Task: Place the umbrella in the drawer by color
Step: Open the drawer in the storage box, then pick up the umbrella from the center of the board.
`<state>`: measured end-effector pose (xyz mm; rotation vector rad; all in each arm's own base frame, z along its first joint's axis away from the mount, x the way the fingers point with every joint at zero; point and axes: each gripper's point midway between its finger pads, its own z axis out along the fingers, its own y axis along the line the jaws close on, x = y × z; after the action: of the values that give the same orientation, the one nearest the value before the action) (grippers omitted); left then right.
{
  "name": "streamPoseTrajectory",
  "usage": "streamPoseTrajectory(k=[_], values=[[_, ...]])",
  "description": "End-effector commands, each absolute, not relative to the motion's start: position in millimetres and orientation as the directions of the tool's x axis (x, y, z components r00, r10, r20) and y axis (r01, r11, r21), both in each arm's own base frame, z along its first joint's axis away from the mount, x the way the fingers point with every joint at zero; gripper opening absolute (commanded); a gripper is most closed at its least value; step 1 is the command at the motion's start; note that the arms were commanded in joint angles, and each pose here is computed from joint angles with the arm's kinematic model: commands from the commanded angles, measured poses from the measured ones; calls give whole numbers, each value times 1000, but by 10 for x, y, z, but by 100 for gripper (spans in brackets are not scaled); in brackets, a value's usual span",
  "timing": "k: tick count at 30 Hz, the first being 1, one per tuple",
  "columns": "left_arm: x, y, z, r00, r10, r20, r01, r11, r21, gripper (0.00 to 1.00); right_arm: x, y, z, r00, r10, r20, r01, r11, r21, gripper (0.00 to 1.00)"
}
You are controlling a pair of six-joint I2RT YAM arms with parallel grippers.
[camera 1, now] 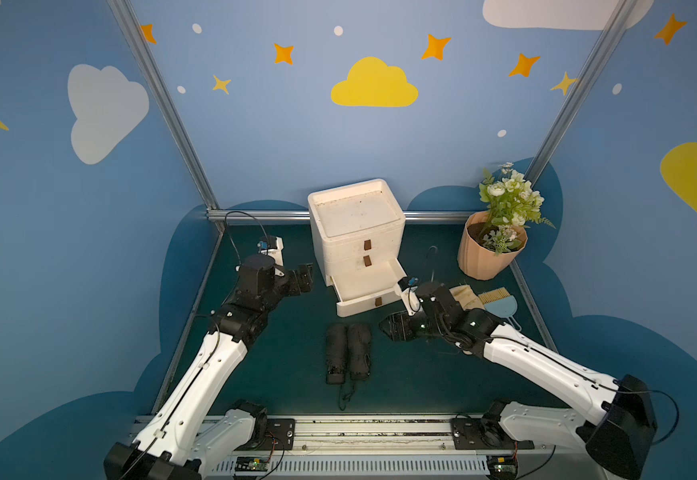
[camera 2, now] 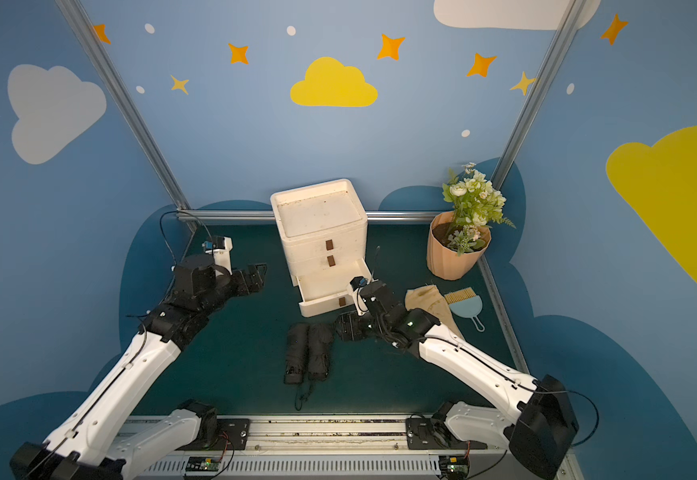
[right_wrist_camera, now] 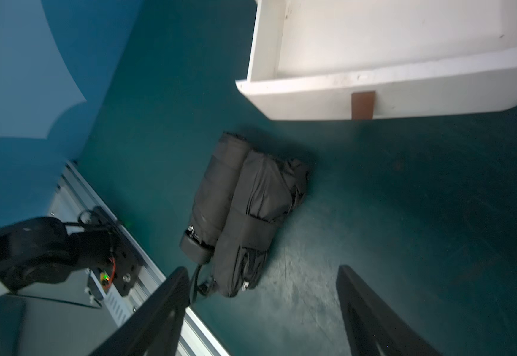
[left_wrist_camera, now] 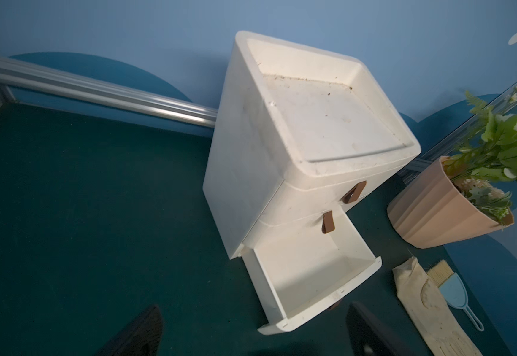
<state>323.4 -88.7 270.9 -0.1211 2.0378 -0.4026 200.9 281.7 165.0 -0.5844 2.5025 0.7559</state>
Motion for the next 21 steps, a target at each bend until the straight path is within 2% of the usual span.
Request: streamPoseTrajectory(k=[1,7,10,16,21], values=[[3025,-657,2676,-439,-297,-848,0,944,-330,98,1775,2719,1244,-820,-423,-385,-530,815,233,81],[2685,-437,2471,-438,-324,-839,-76,943,-324,99,1677,3169,910,-791,-539,-289,-600,775,197,92],[2630,-391,2476,-426,-329,-843,-89,942,-323,99,1730,3364,836,-776,-562,-286,-623,755,207,94],[2644,-410,2472,-440,-324,-838,-85,944,-320,99,1784,3561,623,-784,-578,-226,-619,748,237,94],[2638,-399,2443,-455,-306,-836,-89,950,-299,100,1810,3531,429,-821,-550,-155,-571,781,252,84]])
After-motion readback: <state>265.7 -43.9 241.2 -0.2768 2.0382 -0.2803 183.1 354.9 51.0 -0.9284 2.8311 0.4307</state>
